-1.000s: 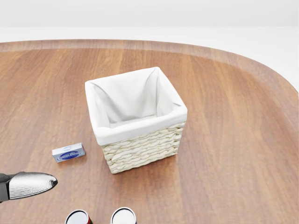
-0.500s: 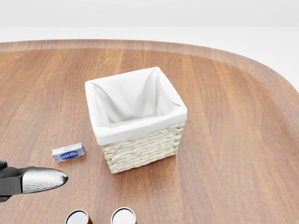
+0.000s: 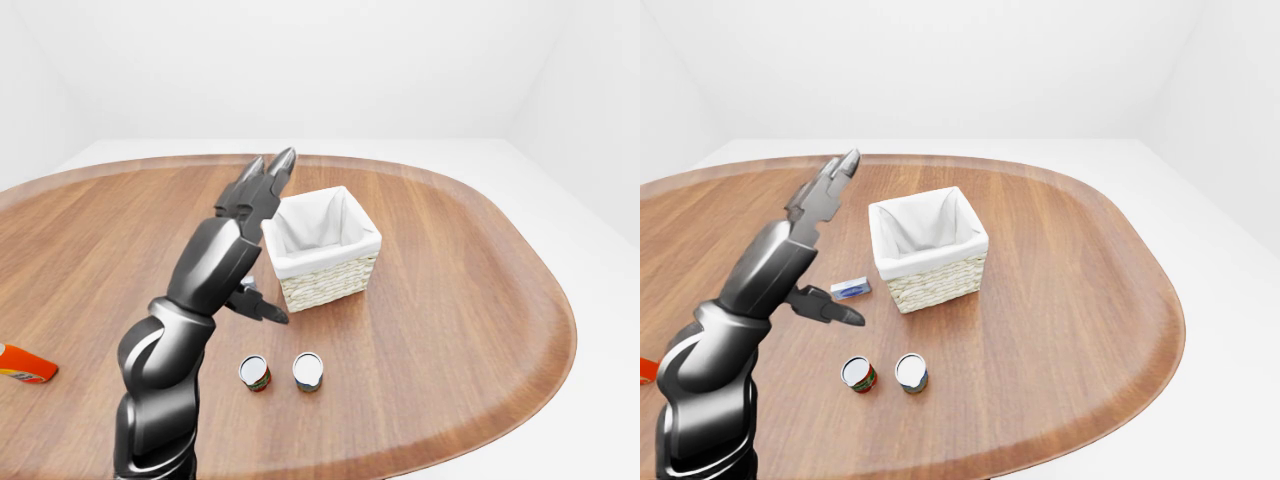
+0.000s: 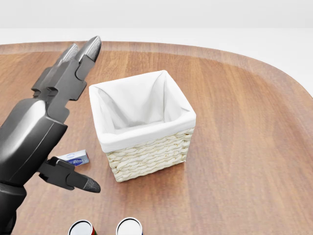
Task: Pick up the tomato sauce, and put it in the basket.
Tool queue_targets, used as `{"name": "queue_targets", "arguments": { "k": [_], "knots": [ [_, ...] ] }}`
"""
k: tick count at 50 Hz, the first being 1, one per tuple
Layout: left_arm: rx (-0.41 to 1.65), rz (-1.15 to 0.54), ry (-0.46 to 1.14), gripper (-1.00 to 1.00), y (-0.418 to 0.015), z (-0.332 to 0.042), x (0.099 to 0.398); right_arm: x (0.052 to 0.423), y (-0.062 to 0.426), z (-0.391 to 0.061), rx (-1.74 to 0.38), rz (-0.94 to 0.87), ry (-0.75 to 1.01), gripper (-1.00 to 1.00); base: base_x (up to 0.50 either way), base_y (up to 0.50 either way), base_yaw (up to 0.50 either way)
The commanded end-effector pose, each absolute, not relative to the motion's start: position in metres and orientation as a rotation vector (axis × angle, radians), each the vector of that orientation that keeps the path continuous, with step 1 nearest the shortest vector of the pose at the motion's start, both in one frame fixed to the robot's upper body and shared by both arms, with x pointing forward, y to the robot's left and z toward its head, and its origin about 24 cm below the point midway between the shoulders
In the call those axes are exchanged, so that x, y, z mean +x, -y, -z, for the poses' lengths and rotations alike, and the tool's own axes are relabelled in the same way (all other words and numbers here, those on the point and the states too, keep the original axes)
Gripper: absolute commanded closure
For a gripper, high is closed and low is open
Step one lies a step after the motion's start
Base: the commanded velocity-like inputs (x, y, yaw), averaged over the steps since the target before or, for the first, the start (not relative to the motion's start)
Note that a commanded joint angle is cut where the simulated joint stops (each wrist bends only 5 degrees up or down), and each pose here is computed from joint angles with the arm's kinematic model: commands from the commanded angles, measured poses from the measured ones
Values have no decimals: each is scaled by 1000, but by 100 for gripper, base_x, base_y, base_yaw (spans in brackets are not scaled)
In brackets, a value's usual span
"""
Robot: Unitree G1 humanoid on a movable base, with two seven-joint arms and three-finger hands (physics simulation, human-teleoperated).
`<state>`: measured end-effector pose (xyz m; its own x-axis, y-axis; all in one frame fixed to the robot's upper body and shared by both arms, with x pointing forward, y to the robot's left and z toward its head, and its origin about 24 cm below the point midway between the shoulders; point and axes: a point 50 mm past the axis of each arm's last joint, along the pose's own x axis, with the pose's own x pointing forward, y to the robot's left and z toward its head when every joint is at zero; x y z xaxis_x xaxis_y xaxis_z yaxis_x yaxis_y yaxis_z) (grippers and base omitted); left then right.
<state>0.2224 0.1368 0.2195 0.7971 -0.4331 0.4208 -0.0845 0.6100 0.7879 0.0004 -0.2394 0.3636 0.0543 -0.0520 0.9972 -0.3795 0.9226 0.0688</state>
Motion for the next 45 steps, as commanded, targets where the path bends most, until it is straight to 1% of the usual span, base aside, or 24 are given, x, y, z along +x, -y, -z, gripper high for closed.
{"name": "queue_targets", "arguments": {
  "k": [1,3,4,6,10,14,15,19,24,31,45],
  "knots": [
    [1238,203,266,-100,-169,-198,260,2,239,-364,348,-248,1482,-100,0,0,0],
    [1258,178,219,-100,-179,-196,264,2,239,-364,345,-250,1482,-100,0,0,0],
    [1347,127,139,-100,-192,-189,270,2,238,-365,342,-255,1487,-100,0,0,0],
    [1348,149,65,-100,-198,-178,270,1,238,-365,339,-257,1489,-100,0,0,0],
    [1473,178,-6,-100,-208,-163,274,1,237,-365,337,-260,1492,-100,0,0,0],
    [1492,187,33,-100,-207,-164,267,0,238,-364,346,-261,1505,-100,0,0,0],
    [1431,155,58,-100,-205,-168,260,0,239,-364,350,-262,1510,-100,0,0,0],
    [1469,190,32,-100,-208,-156,238,0,239,-364,348,-263,1510,-100,0,0,0],
    [1371,202,47,-100,-204,-149,222,-1,239,-364,349,-266,1517,-100,0,0,0],
    [1322,202,43,-100,-205,-145,217,-1,240,-363,358,-261,1519,-100,0,0,0],
    [1283,268,-89,-100,-201,-113,212,-1,240,-363,361,-261,1522,-100,0,0,0]
  ]
}}
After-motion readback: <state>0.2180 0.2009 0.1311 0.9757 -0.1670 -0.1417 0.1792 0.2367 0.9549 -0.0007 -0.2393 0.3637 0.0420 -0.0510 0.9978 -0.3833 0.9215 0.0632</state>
